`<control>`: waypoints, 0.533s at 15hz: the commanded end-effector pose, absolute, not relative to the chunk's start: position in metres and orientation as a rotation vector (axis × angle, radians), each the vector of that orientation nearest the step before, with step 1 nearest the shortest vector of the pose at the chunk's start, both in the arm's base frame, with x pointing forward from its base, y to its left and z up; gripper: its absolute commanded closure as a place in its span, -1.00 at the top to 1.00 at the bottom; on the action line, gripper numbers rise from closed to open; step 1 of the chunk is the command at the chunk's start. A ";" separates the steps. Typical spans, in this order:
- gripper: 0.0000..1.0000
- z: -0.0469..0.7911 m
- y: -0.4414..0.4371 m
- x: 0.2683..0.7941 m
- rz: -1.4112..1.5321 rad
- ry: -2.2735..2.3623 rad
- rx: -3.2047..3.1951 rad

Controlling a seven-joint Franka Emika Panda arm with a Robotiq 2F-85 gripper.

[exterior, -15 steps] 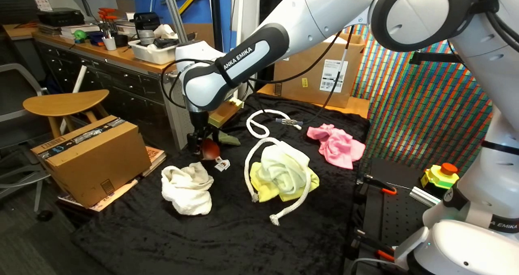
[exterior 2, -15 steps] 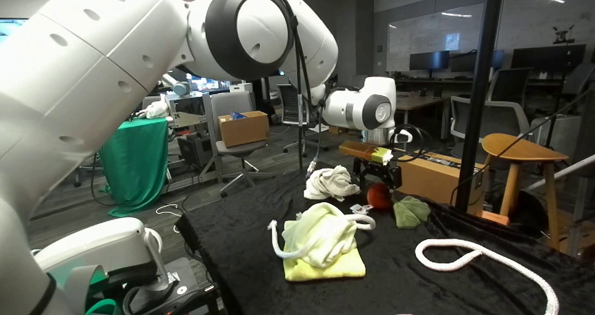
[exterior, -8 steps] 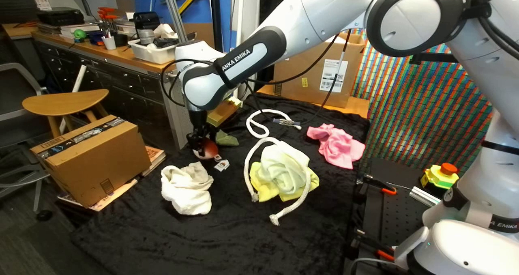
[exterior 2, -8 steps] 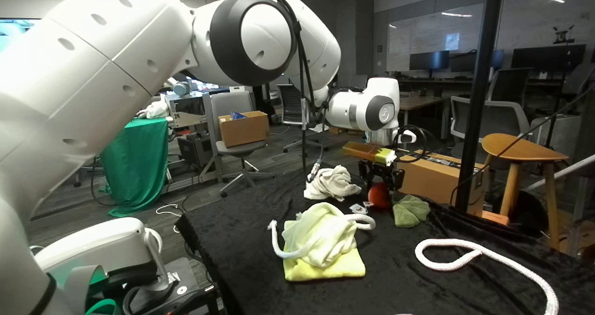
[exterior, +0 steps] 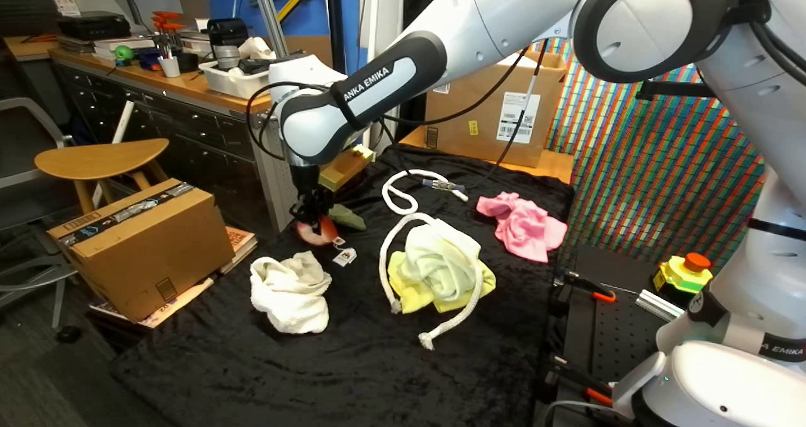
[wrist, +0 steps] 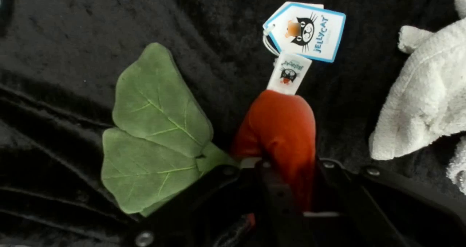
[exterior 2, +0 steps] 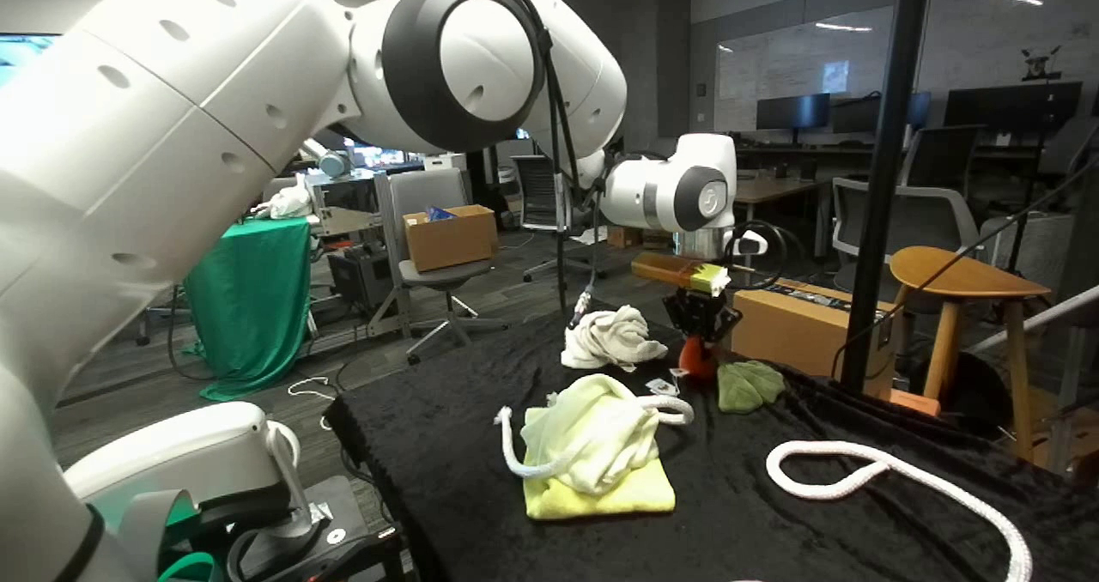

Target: One by one, put all the objects in the center of the table

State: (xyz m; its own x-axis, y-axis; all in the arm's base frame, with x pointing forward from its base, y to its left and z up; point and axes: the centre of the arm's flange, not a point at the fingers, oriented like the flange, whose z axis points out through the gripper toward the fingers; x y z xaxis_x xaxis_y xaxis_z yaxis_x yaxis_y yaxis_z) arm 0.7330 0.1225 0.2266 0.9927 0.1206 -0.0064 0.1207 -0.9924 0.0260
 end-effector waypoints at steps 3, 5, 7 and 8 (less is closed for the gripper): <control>-0.80 0.272 0.127 0.686 -0.013 0.208 3.120; -0.79 0.284 0.127 0.666 -0.014 0.212 3.116; -0.80 0.293 0.125 0.647 -0.025 0.212 3.120; -0.80 0.299 0.124 0.636 -0.036 0.219 3.121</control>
State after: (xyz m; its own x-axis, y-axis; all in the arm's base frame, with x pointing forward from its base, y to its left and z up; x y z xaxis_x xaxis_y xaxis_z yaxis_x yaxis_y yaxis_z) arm 0.6882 0.1290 0.2729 0.9895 0.1416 -0.0308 0.1422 -0.9896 0.0205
